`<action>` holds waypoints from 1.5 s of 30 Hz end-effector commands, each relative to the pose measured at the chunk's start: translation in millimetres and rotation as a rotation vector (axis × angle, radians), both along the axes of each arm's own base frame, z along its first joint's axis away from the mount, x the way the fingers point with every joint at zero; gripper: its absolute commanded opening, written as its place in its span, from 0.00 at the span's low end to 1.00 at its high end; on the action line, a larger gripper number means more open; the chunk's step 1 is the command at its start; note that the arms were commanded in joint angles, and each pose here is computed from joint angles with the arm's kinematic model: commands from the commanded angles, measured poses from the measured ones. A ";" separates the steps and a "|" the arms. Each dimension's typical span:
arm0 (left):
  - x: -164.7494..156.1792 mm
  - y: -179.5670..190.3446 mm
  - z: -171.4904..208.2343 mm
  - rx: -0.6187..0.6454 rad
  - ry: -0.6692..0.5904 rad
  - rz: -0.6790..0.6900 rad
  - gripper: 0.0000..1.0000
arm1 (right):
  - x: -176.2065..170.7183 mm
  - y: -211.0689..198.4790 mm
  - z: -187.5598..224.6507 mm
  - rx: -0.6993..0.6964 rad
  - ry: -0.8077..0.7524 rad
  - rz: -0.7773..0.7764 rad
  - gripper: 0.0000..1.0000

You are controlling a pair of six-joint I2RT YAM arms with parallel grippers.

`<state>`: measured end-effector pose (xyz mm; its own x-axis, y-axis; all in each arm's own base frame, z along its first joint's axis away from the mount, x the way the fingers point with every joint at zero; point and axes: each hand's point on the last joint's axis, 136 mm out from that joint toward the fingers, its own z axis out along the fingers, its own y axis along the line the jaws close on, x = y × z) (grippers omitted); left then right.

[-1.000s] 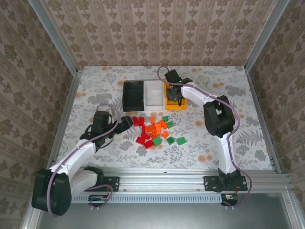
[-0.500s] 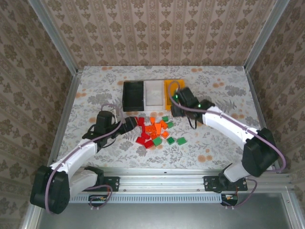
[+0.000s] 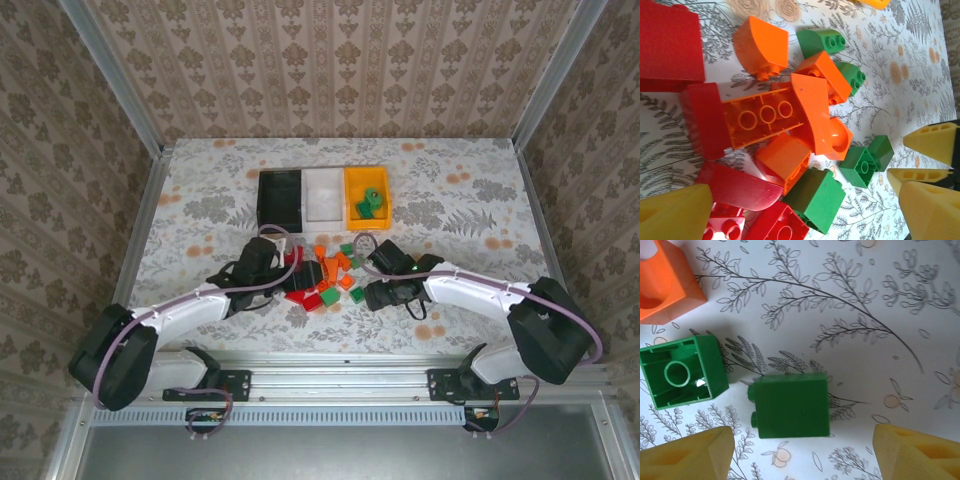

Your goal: Sort the legos into containers by color

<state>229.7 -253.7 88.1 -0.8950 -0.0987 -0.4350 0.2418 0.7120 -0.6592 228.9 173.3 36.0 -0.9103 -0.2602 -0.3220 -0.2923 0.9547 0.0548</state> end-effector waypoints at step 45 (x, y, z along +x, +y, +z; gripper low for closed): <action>31.2 52.3 23.7 0.077 -0.081 0.189 1.00 | 87.3 -2.5 59.2 -0.058 -0.264 -0.219 0.37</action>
